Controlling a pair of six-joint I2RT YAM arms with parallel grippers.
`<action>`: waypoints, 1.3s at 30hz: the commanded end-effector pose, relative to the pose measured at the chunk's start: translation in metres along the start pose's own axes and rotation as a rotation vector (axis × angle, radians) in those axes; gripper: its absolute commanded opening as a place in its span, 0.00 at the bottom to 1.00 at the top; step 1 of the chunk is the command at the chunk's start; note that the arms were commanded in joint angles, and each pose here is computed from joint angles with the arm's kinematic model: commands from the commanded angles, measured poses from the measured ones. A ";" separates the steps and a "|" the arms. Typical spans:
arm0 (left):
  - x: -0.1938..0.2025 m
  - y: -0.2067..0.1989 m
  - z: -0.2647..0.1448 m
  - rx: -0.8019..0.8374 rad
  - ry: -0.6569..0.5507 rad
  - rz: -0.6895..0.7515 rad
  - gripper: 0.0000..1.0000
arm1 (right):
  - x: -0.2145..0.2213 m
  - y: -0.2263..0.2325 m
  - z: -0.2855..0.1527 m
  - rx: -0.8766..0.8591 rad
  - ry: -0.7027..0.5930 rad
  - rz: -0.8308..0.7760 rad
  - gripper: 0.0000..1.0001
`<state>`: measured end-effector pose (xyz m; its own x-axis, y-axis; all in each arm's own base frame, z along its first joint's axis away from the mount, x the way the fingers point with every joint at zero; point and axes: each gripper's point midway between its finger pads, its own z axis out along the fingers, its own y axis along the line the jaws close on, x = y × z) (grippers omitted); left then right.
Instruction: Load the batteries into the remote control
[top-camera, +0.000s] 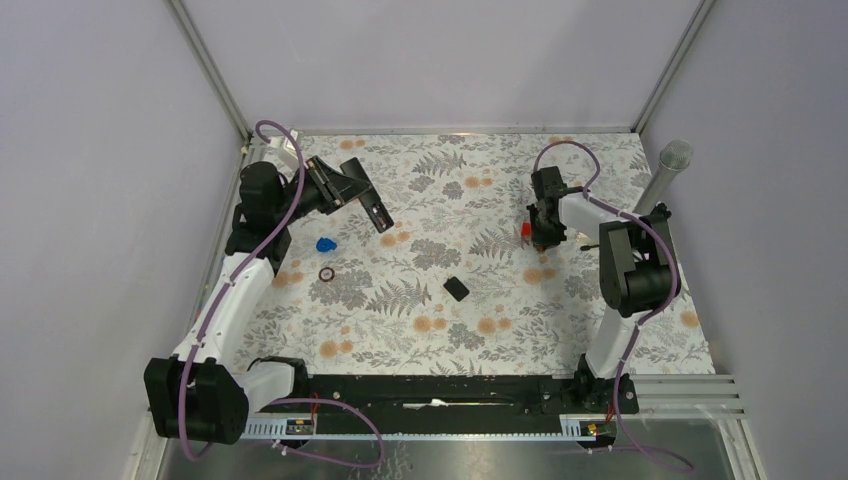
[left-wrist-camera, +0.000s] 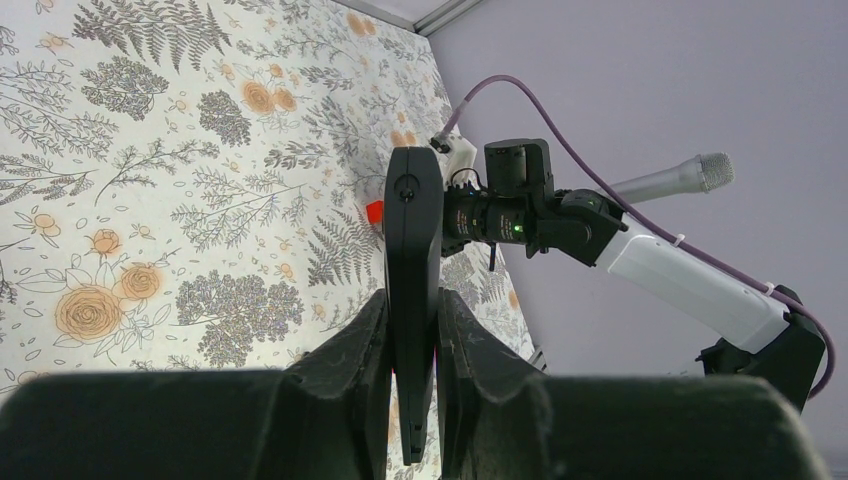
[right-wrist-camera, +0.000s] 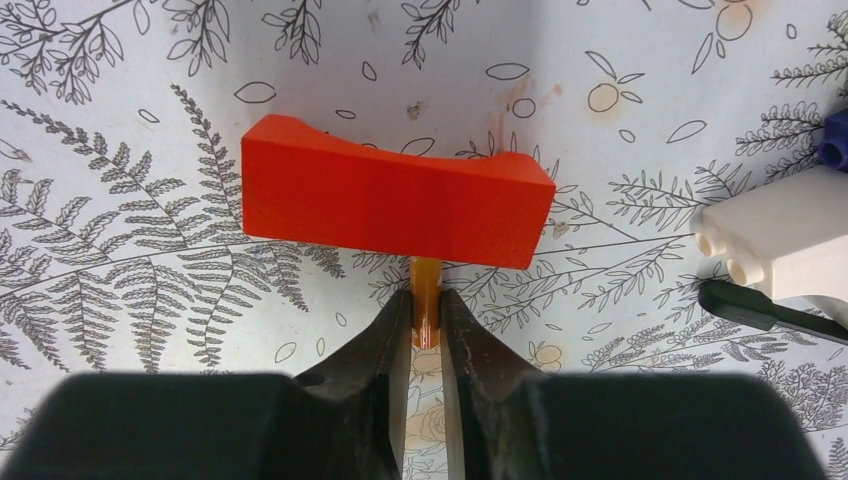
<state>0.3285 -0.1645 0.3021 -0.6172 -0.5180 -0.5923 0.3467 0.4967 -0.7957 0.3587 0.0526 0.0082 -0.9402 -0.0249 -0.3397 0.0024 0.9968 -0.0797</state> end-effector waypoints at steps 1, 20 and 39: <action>-0.007 -0.011 -0.006 0.040 -0.033 0.058 0.00 | 0.013 -0.004 0.009 0.046 0.043 -0.012 0.18; 0.001 -0.009 -0.004 0.071 -0.020 0.038 0.00 | -0.017 0.184 -0.205 -1.005 -0.405 -0.225 0.08; 0.037 -0.067 0.003 0.351 0.111 0.101 0.00 | 0.084 0.188 -0.411 -1.736 -0.763 -0.979 0.02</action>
<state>0.2911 -0.2106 0.3087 -0.6768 -0.4075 -0.6131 0.5178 0.3284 -0.7899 0.1708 0.2757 0.3352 -0.2713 -0.0254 -0.9622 -0.9467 -0.1733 0.2715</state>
